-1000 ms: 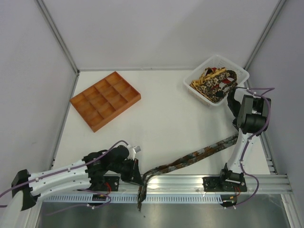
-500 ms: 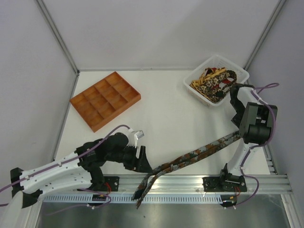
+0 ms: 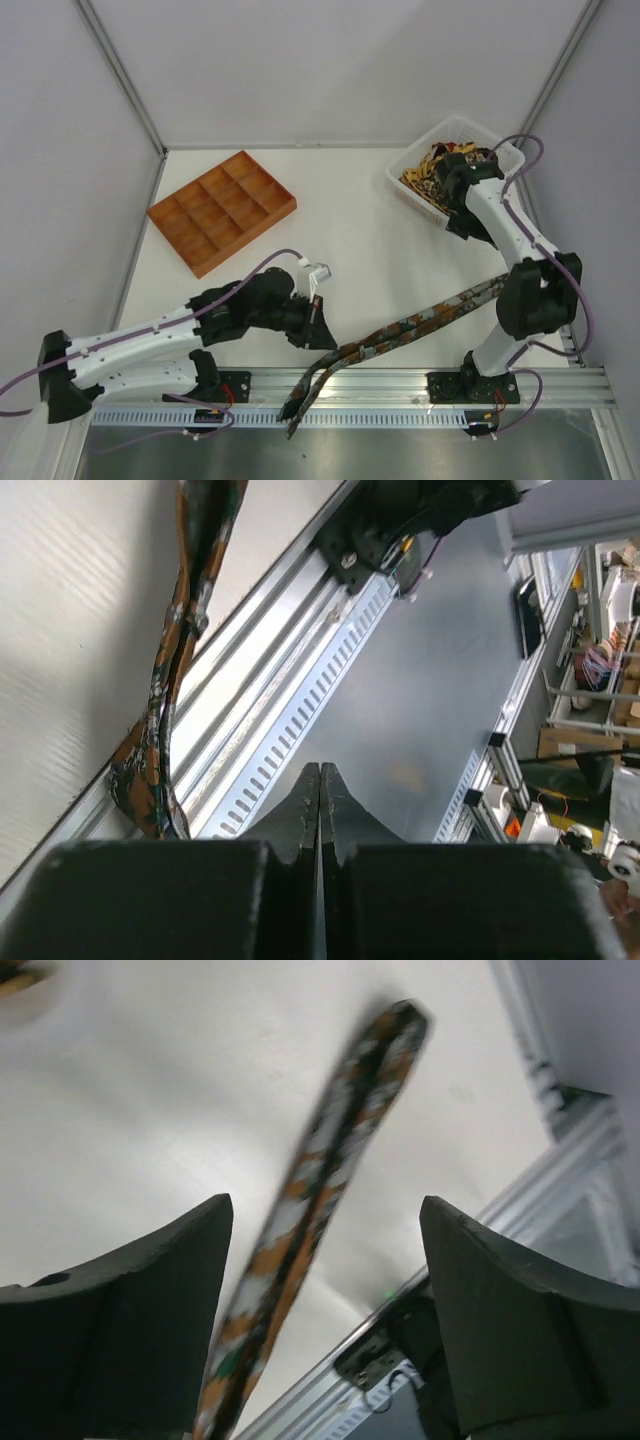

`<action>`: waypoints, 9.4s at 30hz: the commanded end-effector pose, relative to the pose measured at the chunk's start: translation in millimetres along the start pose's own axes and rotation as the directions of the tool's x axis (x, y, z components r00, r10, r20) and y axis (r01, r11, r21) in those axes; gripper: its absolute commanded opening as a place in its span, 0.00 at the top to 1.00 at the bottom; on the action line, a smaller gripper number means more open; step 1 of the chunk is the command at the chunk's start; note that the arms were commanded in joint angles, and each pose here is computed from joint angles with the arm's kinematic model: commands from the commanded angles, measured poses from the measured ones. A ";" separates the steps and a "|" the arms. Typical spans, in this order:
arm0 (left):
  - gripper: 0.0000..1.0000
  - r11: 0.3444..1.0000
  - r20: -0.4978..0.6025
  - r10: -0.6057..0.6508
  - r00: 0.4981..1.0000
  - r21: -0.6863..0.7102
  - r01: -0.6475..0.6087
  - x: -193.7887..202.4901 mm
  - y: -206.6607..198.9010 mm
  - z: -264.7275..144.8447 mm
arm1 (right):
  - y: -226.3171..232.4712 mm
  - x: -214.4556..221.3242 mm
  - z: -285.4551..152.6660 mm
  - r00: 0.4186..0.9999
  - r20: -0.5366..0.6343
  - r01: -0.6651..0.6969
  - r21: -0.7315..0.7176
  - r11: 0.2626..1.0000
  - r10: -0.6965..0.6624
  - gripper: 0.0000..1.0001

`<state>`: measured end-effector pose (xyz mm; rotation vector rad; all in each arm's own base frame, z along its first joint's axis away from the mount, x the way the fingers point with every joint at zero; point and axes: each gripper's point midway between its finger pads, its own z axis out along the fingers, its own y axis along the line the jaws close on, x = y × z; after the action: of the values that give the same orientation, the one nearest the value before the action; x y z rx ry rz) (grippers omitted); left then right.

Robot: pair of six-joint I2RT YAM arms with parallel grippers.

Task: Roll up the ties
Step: Flatten the tie

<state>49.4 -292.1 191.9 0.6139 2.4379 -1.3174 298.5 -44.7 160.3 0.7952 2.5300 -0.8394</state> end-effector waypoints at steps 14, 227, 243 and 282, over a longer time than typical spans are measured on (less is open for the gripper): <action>1.00 0.979 -0.201 -0.143 0.969 -0.172 0.109 41.1 72.9 83.5 | 84.7 176.8 -169.8 0.923 0.048 0.227 -0.870 0.438 -0.383 1.00; 0.76 0.618 0.227 -0.234 0.945 -0.716 0.325 -49.1 236.8 -37.8 | 190.4 248.7 -194.8 0.917 0.364 0.399 -0.837 0.375 -0.163 1.00; 0.99 0.934 0.077 -0.227 0.971 -0.265 0.239 -33.9 109.9 83.3 | 96.1 175.0 -44.2 0.987 -0.002 0.102 -0.762 0.640 -0.160 1.00; 1.00 0.478 0.199 -0.414 0.888 -0.782 0.399 0.9 242.5 -33.0 | 176.1 210.1 -75.4 0.941 -0.019 0.196 -0.782 0.592 -0.337 1.00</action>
<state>163.8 -173.5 15.3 -0.2947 2.9485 -0.2969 223.0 213.7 20.8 0.2028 2.8037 0.3952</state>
